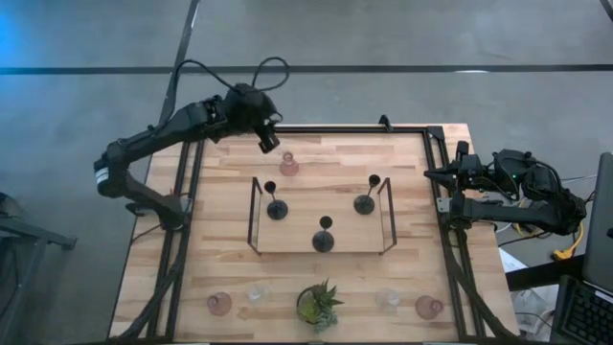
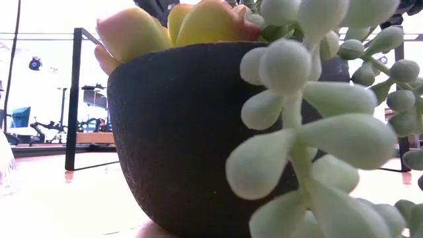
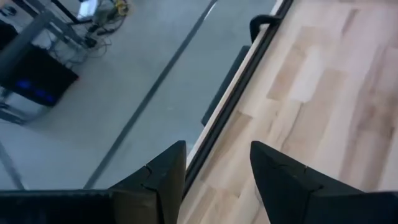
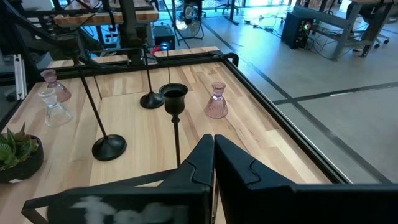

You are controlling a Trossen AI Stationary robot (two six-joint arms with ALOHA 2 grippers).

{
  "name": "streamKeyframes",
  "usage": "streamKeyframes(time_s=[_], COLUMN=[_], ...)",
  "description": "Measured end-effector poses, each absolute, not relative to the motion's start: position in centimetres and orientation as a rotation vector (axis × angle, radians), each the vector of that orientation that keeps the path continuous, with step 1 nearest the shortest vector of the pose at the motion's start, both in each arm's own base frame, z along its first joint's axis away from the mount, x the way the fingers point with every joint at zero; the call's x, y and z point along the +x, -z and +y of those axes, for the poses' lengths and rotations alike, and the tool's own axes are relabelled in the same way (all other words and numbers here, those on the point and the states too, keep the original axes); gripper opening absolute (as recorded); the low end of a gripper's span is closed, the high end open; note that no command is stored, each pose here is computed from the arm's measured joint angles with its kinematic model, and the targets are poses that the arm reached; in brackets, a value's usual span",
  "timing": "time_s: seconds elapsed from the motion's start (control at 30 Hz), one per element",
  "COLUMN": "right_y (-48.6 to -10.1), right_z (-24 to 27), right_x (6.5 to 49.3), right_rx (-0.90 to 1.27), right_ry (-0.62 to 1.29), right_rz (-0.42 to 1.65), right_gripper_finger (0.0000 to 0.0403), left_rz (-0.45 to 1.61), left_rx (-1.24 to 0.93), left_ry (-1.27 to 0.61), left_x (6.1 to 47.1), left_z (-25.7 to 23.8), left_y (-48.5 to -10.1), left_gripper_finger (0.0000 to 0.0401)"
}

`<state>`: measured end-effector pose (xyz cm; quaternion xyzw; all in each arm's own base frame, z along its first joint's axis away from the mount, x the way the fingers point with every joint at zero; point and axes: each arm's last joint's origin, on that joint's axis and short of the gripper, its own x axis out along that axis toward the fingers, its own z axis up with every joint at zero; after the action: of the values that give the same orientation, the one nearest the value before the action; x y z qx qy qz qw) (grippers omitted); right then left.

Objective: Pick & Place candle stick holders
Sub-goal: Put the top pink glass candle holder on the shelf

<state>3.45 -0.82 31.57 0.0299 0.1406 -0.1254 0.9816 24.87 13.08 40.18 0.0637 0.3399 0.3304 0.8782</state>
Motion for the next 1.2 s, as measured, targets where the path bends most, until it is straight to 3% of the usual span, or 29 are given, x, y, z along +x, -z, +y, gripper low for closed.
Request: streamKeyframes(time_s=[0.27,0.47,0.8,1.2], right_y=[-31.6,-31.6,-31.6,-31.6], right_z=[-0.8,-0.8,-0.8,-0.8], right_x=[3.5,3.5,3.5,3.5], right_rx=[0.060,0.060,0.060,0.060], right_ry=[0.253,0.253,0.253,0.253], right_rz=[0.283,0.283,0.283,0.283], right_gripper_finger=[0.0008,0.0008,0.0008,0.0008], left_rz=[0.730,0.871,1.044,1.181], left_rx=[-0.010,-0.047,-0.081,-0.079], left_ry=[-0.559,-0.501,-0.356,-0.359], left_x=[22.9,24.6,29.5,30.9], left_z=[19.7,22.6,23.6,23.5], left_y=[-36.2,-33.6,-28.9,-25.6], left_gripper_finger=[0.0174,0.0172,0.0170,0.0170])
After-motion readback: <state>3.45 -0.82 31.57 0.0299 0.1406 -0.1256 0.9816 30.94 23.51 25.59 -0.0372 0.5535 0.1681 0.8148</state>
